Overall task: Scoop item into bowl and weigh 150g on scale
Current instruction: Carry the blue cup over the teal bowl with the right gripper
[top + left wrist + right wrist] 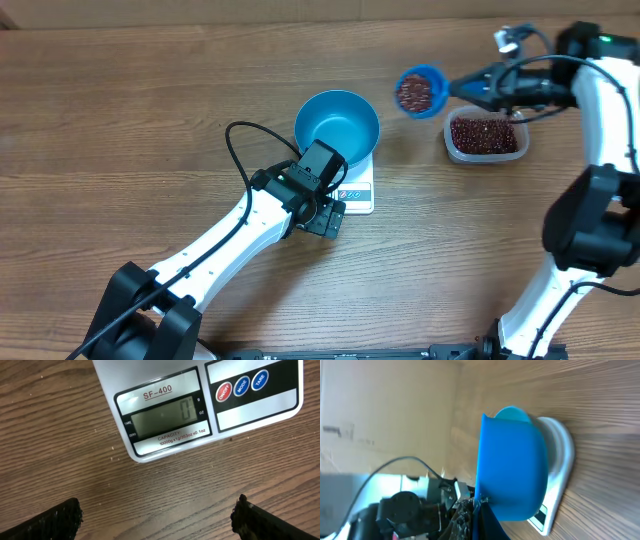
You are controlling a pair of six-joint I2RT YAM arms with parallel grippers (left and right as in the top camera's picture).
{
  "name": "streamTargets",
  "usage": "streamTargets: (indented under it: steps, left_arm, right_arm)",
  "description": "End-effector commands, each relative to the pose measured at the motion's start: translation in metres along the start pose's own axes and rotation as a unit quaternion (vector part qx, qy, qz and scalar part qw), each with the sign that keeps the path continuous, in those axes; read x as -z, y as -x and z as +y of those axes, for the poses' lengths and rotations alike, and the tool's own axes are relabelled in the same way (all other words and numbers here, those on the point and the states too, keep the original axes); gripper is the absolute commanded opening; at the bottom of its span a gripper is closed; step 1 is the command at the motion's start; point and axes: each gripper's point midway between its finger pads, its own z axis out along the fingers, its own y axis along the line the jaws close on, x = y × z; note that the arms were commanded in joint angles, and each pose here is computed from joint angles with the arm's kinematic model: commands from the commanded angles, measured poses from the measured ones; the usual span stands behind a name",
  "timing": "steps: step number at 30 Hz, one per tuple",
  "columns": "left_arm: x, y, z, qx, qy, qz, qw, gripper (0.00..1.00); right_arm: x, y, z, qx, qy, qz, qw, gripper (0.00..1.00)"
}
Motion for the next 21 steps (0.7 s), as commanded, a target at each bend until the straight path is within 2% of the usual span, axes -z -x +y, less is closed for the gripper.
streamTargets:
  steps: [1, 8, 17, 21]
  left_arm:
    - [-0.002, -0.003, 0.004, -0.007, 0.006, 0.003, 1.0, 0.99]
    - [-0.002, -0.003, 0.004, -0.007, 0.006, 0.004, 1.0, 1.0]
    - [-0.002, -0.003, 0.004, -0.007, 0.006, 0.004, 1.0, 1.0]
    - [-0.002, -0.003, 0.004, -0.007, 0.006, 0.004, 1.0, 0.99]
  right_arm:
    - [-0.019, 0.004, 0.025, 0.043, 0.029, 0.009, 0.999, 0.04]
    - [-0.063, -0.004, 0.04, 0.099, 0.03, 0.05, 0.993, 0.04]
    - [-0.112, -0.012, 0.04, 0.188, -0.018, 0.092, 0.978, 0.04]
    - [-0.128, -0.008, 0.033, 0.196, -0.06, 0.095, 0.974, 0.04]
